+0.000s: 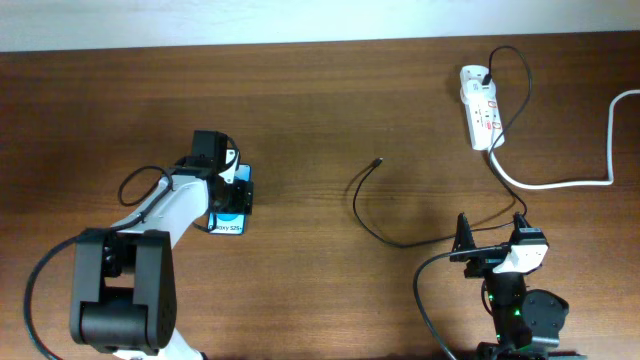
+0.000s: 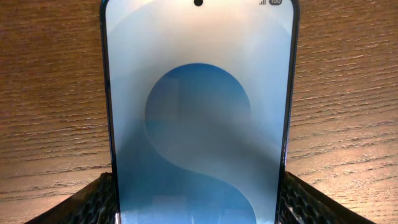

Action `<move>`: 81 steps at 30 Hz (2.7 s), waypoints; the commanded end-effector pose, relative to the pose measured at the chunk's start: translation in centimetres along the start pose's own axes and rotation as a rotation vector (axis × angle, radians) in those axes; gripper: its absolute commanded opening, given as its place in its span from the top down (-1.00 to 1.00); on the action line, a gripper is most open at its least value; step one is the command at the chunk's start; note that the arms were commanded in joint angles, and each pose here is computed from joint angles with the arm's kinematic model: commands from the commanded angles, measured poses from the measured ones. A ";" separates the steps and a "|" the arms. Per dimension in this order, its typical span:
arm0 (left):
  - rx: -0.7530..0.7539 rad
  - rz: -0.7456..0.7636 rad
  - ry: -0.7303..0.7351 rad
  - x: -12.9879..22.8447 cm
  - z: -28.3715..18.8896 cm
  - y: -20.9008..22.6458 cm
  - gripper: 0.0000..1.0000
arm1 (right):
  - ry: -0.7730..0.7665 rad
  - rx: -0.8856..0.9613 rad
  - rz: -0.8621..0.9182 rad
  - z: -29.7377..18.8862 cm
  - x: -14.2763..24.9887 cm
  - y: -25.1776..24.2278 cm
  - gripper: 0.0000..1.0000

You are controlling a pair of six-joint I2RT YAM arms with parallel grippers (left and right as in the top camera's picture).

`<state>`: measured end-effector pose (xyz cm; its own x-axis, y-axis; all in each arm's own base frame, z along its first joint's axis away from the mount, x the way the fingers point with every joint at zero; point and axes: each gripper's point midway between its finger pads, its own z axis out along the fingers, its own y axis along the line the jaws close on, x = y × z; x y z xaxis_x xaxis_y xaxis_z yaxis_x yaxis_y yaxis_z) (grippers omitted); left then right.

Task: Plug charger to phone and switch on socket
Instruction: 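Lower the left gripper and close it on the phone's sides, then lift the phone with the left gripper and tilt it upright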

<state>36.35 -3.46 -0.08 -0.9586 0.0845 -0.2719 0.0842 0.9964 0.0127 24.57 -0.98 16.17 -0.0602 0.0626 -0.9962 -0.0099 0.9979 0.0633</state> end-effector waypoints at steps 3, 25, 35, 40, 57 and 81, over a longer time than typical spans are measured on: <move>0.053 0.002 0.045 1.0 0.8 -0.7 0.04 | 0.005 0.001 0.005 0.0 0.3 0.0 -0.97; 0.119 0.007 -0.163 -3.4 -7.5 -1.7 0.07 | 0.004 0.002 0.005 0.0 0.2 0.0 -0.96; 0.273 -0.151 -0.218 -4.1 -11.0 -4.0 0.08 | 0.005 0.002 0.005 0.0 0.3 0.0 -0.96; 0.390 -0.287 -0.181 -3.9 -11.7 -5.6 0.11 | 0.004 0.002 0.005 0.0 0.3 0.0 -0.97; 0.625 -0.446 -0.002 -1.7 -13.2 -9.4 0.17 | 0.004 0.002 0.005 0.0 0.3 0.0 -0.97; 0.705 -0.417 -0.029 1.3 -20.5 -11.4 0.25 | 0.004 0.002 0.005 0.0 0.3 0.0 -0.97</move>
<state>28.39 -13.82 17.04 -0.9464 -0.2961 -0.1288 -0.1403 0.7364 -0.6619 24.57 -0.98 16.17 -0.0602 0.0622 -0.9962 -0.0099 0.9980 0.0629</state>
